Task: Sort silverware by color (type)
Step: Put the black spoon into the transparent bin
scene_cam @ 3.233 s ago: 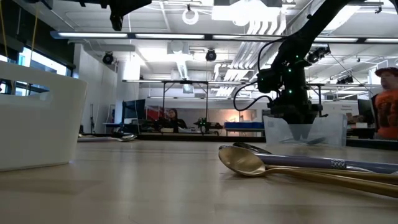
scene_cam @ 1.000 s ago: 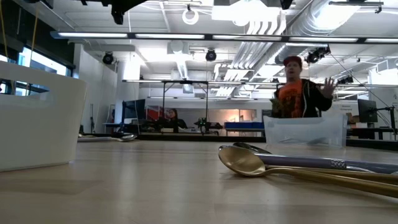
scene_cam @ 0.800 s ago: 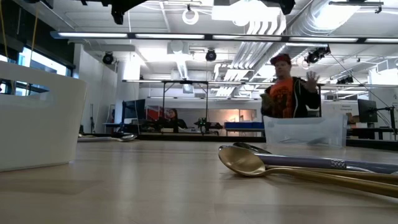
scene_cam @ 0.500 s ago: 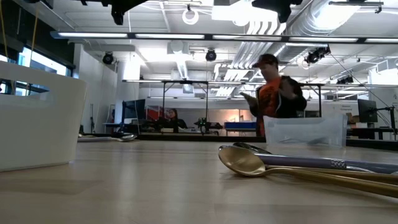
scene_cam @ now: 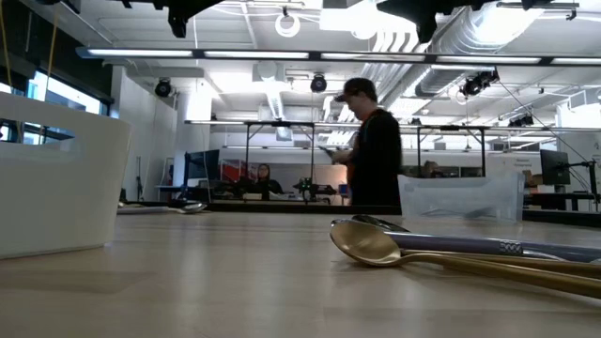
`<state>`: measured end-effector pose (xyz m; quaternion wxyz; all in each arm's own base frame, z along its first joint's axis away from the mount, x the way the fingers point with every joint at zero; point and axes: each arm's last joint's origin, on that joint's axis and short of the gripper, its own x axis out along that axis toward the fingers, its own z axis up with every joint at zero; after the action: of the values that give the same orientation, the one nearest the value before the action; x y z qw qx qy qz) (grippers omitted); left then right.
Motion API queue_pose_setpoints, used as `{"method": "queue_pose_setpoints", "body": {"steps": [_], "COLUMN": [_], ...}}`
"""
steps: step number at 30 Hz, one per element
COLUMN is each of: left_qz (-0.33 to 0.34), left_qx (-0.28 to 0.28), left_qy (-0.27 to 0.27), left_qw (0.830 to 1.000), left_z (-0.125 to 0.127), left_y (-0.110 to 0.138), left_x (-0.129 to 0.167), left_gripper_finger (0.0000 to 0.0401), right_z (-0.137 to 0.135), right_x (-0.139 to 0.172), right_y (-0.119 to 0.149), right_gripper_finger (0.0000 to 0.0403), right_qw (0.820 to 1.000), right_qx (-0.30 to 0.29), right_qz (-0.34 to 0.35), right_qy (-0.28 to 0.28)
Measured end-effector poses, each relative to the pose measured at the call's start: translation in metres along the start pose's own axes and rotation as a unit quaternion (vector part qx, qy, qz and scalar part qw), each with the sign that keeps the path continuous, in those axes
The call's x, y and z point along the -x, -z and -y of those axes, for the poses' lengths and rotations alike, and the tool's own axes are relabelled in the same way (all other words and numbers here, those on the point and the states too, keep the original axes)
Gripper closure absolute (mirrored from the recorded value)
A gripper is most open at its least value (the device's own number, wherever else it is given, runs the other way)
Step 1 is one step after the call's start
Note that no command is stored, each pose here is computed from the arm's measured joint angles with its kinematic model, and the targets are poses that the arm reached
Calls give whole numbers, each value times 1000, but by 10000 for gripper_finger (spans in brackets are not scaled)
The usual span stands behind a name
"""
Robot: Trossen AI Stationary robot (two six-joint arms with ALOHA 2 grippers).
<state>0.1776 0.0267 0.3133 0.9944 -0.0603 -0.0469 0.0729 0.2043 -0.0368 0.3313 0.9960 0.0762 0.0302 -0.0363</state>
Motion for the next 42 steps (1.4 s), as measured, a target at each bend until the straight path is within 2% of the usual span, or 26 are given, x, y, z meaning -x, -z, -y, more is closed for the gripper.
{"method": "queue_pose_setpoints", "body": {"steps": [2,6,7,11,14,25,28,33,42], "left_qz": [0,-3,-3,-3,-3,-4,-5,-22,-31], "left_qx": [0,0,0,0,0,1,1,16,23], "left_qy": [0,-1,-1,-1,-2,9,14,20,18], "left_qw": [1000,1000,1000,1000,1000,1000,1000,999,999], "left_z": [0,0,0,0,0,0,0,1,0], "left_y": [0,1,1,1,1,1,1,4,5], "left_x": [0,0,0,0,0,0,0,0,0], "left_gripper_finger": [259,259,259,259,259,261,288,385,399], "right_z": [-1,-2,-3,-3,-3,-3,-3,-3,-5], "right_x": [0,0,0,0,0,0,0,0,0], "right_y": [-1,-1,-1,-1,-1,2,2,1,1], "right_gripper_finger": [290,378,390,384,399,402,402,403,403], "right_qw": [1000,999,999,999,999,999,998,998,997], "right_qx": [-3,-5,-5,-17,-16,-6,-6,-4,5], "right_qz": [4,0,-1,-3,-3,-20,-19,-15,-14], "right_qy": [-7,-36,-42,-47,-47,-47,-53,-57,-80]}}
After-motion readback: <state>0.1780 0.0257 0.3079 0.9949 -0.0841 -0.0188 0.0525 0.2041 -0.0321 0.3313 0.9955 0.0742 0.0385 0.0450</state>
